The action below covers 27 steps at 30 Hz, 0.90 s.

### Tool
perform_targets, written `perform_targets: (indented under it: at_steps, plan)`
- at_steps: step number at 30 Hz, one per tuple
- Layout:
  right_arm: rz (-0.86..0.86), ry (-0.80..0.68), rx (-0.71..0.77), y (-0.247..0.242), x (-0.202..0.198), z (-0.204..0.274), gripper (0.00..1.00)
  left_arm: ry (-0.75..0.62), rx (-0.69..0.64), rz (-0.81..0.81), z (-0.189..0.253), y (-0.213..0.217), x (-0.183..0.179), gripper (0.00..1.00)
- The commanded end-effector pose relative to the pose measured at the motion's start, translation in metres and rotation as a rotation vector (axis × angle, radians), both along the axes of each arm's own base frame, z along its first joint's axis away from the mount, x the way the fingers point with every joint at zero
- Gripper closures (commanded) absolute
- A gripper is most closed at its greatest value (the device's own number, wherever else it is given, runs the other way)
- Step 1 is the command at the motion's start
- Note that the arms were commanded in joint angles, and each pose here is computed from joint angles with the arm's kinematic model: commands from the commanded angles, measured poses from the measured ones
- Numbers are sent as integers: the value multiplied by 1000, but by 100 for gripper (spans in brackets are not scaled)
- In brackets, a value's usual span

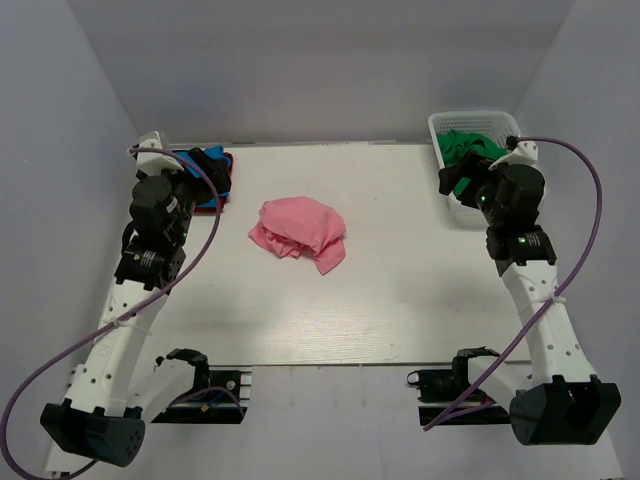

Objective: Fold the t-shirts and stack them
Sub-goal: Flatten out the tshirt

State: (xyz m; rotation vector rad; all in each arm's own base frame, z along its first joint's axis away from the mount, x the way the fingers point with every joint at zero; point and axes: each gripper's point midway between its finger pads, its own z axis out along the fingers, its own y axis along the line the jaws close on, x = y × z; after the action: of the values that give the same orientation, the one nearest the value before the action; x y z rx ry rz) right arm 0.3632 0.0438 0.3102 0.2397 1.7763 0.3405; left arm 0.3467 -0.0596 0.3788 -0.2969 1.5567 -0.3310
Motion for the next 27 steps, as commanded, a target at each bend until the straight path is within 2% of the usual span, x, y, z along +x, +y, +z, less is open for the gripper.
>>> perform_targets:
  at_steps: [1, 4, 8, 11, 13, 14, 18, 23, 25, 27]
  plan:
    - [72, 12, 20, 13, -7, 2, 9, 23, -28, -4, 0, 2, -15, 1]
    - [161, 44, -16, 24, -6, -13, 9, 179, -18, -12, -29, -4, 0, 1]
    - [128, 125, -51, 16, 1, -32, 9, 348, -17, -197, -76, -43, 18, 1]
    - [166, 233, -82, 20, 3, -58, 9, 468, -24, -249, -119, -60, 17, 1]
    - [254, 270, -44, 36, 0, -70, 9, 550, -49, -292, -146, -71, 21, 1]
    - [327, 313, -17, 49, -2, -83, 9, 581, -65, -354, -154, -82, 18, 1]
    - [454, 418, 13, 81, -15, -121, 9, 741, -65, -407, -208, -92, 6, 1]
    - [572, 517, -48, 120, -28, -153, 9, 867, -65, -379, -257, -84, -20, 1]
    - [640, 556, -83, 142, -37, -169, 9, 922, -67, -377, -278, -85, -30, 4]
    - [664, 592, -118, 155, -41, -183, 9, 915, -77, -391, -286, -90, -30, 6]
